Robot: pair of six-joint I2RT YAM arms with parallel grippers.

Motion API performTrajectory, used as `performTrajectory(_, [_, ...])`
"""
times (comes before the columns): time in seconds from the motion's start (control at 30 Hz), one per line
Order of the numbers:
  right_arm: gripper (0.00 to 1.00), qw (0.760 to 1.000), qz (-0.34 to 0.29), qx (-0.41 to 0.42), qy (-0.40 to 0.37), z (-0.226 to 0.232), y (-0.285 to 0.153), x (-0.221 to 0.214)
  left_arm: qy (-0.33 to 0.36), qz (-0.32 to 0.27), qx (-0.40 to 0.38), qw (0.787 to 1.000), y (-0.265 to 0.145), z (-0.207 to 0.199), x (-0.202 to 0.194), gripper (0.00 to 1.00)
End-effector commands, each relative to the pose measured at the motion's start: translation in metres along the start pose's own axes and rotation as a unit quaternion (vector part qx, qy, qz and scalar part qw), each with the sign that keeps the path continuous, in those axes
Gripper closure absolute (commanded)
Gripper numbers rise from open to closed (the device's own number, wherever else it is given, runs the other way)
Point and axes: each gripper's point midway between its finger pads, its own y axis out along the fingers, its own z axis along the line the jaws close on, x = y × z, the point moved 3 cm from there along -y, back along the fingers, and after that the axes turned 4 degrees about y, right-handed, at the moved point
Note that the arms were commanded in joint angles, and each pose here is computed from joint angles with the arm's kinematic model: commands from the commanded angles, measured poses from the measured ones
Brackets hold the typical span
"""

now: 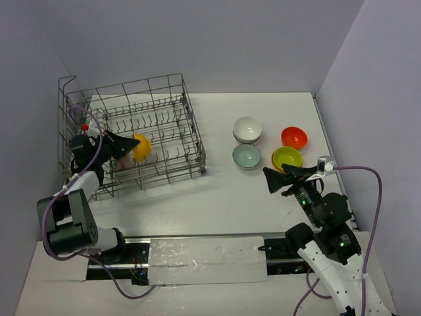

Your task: Load the bowls into the dish rack

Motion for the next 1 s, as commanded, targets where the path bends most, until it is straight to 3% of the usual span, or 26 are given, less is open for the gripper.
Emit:
performTrajectory(0.0, [0.11, 1.000, -0.011, 0.015, -0.005, 0.005, 0.002, 0.004, -0.005, 0.015, 0.008, 1.000, 0.001, 0.002, -0.006, 0.87])
performTrajectory(0.37, [0.11, 1.000, -0.010, 0.015, -0.005, 0.004, 0.002, 0.003, -0.014, -0.002, 0.097, 0.995, -0.004, 0.016, 0.002, 0.69])
performTrajectory(0.47, [0.11, 1.000, -0.010, 0.014, -0.005, 0.004, 0.002, 0.003, -0.006, -0.023, 0.124, 0.992, -0.008, 0.015, 0.012, 0.57])
performTrajectory(0.6, [0.11, 1.000, -0.010, 0.014, -0.005, 0.004, 0.003, 0.004, -0.002, -0.044, 0.147, 0.988, -0.016, 0.004, 0.024, 0.33])
performTrajectory(0.7, [0.11, 1.000, -0.009, 0.012, -0.006, 0.004, 0.003, 0.003, 0.005, -0.054, 0.158, 0.986, -0.023, -0.009, 0.033, 0.22])
performTrajectory(0.97, [0.11, 0.999, -0.001, -0.035, -0.002, -0.006, 0.007, 0.007, 0.069, -0.076, 0.182, 0.978, -0.030, -0.061, 0.047, 0.08])
